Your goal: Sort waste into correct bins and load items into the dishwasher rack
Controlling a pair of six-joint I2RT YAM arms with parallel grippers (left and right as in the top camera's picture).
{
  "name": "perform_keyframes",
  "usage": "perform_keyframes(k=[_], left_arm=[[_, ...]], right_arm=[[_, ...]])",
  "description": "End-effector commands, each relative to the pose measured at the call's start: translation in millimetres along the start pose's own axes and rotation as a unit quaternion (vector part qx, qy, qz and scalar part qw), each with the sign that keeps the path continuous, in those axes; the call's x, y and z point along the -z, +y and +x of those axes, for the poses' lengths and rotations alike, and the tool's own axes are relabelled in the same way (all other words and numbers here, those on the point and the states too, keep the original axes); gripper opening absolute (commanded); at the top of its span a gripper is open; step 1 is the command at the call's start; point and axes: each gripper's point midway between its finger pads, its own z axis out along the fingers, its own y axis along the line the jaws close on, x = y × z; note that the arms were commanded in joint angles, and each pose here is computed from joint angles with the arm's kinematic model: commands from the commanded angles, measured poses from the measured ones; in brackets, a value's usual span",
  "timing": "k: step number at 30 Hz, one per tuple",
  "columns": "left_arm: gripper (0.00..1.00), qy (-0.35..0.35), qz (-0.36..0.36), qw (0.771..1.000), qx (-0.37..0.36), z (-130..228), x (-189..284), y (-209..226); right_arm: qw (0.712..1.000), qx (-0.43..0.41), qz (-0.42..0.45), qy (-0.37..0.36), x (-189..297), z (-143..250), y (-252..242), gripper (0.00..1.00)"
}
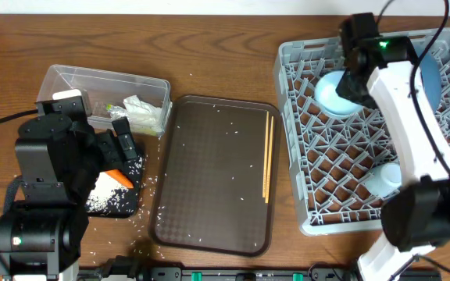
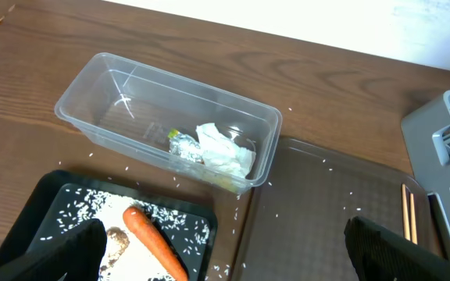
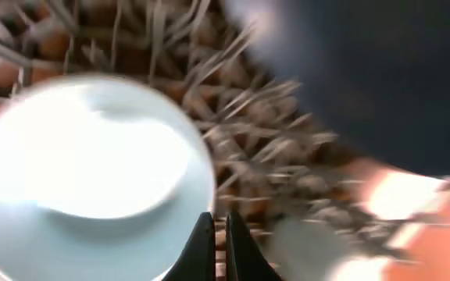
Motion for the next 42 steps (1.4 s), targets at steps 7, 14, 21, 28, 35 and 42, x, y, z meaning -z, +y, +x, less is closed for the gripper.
perform_keyframes(k=[7,14,21,28,35,42], left_arm=[[0.98,-0.002,-0.006,1.000,0.006,-1,1,3],[0.98,-0.002,-0.006,1.000,0.006,-1,1,3],[0.98,-0.002,-0.006,1.000,0.006,-1,1,3],[0.98,-0.002,-0.006,1.000,0.006,-1,1,3],[0.98,-0.002,-0.006,1.000,0.006,-1,1,3],[0.98,-0.002,-0.006,1.000,0.006,-1,1,3]], right_arm=[[0.960,0.122,0.129,-0.218,92,-14,13,0.01],[0.997,0.033,-0.020,-0.060,37,6,43,0.05],[0.975,-0.057,-0.187,0.109,14,15,54,0.39],[0.960,-0.126,-0.171,0.183,-18,35,36,0.44],[0.953,-0.132,-0.159,0.223,-56,74,44,0.27],[0.956,-0.134,-0.146,0.216,-67,78,42,0.27]])
